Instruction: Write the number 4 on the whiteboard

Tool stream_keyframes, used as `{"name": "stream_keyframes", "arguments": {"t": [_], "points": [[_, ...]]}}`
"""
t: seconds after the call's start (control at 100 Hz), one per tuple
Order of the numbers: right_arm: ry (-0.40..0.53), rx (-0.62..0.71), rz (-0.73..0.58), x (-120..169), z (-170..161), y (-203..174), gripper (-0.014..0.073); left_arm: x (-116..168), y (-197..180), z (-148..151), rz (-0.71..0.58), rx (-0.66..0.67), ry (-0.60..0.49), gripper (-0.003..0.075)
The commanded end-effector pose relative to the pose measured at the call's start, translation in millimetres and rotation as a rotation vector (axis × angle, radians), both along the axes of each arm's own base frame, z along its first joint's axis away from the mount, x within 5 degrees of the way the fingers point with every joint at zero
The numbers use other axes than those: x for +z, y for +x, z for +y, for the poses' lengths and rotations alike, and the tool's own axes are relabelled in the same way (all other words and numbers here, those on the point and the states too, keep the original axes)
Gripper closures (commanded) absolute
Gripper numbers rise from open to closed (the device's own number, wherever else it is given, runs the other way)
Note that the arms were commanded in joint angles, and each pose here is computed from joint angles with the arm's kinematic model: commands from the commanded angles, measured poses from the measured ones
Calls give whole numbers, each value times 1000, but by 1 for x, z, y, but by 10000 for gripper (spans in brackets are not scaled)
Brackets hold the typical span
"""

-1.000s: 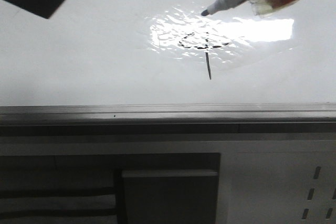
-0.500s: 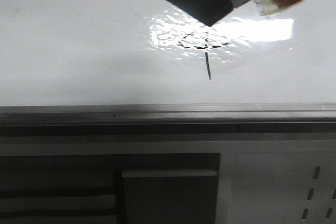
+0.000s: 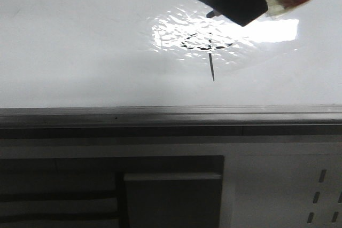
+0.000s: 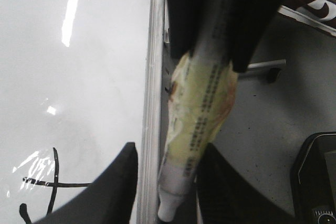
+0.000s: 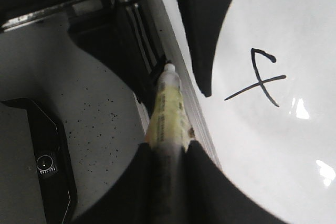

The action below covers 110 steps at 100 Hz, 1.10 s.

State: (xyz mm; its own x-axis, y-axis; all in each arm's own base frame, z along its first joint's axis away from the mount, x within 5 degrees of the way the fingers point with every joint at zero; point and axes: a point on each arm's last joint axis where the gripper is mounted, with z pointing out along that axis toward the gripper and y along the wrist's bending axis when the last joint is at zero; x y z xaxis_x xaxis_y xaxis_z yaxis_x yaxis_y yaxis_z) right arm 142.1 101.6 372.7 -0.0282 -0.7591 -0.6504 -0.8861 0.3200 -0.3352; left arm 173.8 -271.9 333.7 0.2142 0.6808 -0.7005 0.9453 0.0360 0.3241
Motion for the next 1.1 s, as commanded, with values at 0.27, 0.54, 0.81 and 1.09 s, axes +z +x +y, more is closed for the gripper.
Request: {"name": "stream_keyframes", "arguments": {"t": [0.27, 0.54, 0.81, 1.09], "points": [[55, -7, -54, 12, 1, 1, 508, 25, -2, 0, -49, 23, -113, 682], [48, -74, -81, 21, -8, -5, 267, 27, 2, 7, -44, 40, -99, 741], [78, -350, -159, 39, -42, -30, 267, 47, 21, 68, 167, 440, -134, 741], [99, -358, -171, 42, -45, -35, 267, 30, 7, 166, 190, 931, -196, 741]]}}
